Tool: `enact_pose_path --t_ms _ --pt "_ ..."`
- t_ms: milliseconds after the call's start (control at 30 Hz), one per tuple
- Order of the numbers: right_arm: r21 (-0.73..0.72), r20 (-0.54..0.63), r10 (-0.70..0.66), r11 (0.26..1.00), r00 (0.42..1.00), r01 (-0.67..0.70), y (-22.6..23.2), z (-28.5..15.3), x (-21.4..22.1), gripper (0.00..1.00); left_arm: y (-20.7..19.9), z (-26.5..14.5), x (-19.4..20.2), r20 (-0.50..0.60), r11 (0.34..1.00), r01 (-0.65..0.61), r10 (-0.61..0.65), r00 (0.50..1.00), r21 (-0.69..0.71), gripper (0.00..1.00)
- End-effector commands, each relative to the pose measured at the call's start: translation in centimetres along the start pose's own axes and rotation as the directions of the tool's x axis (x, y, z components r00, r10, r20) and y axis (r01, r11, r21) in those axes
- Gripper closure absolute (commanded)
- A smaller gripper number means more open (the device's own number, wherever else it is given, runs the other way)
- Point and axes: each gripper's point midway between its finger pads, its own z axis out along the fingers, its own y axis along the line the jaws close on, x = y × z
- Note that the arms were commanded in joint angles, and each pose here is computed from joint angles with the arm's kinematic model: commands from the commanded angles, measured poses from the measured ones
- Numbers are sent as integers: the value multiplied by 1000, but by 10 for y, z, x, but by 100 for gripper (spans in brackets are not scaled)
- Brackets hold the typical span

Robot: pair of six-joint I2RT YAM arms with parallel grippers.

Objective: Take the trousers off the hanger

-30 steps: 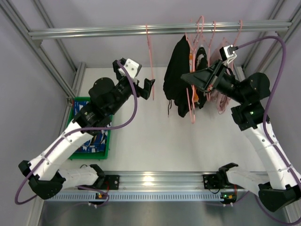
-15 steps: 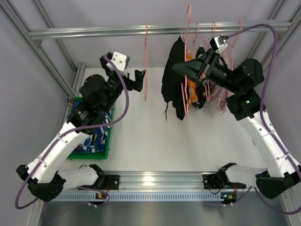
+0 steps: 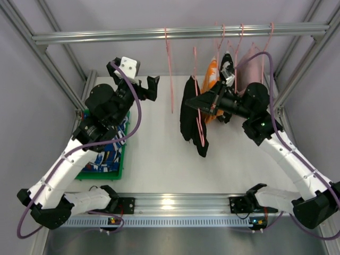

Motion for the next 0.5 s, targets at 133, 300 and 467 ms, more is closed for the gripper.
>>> enact_pose_path --t_ms 133,300,467 --pt "-287 2 -250 927 968 241 81 -15 30 100 16 -9 -24 82 998 31 -28 996 -45 1" --pt "-290 36 -269 919 962 268 92 -18 26 100 1 -17 -18 57 999 19 -22 998 50 1" --pt "-293 93 -259 916 961 275 117 -24 11 100 -24 -37 24 -24 976 -52 58 998 211 1"
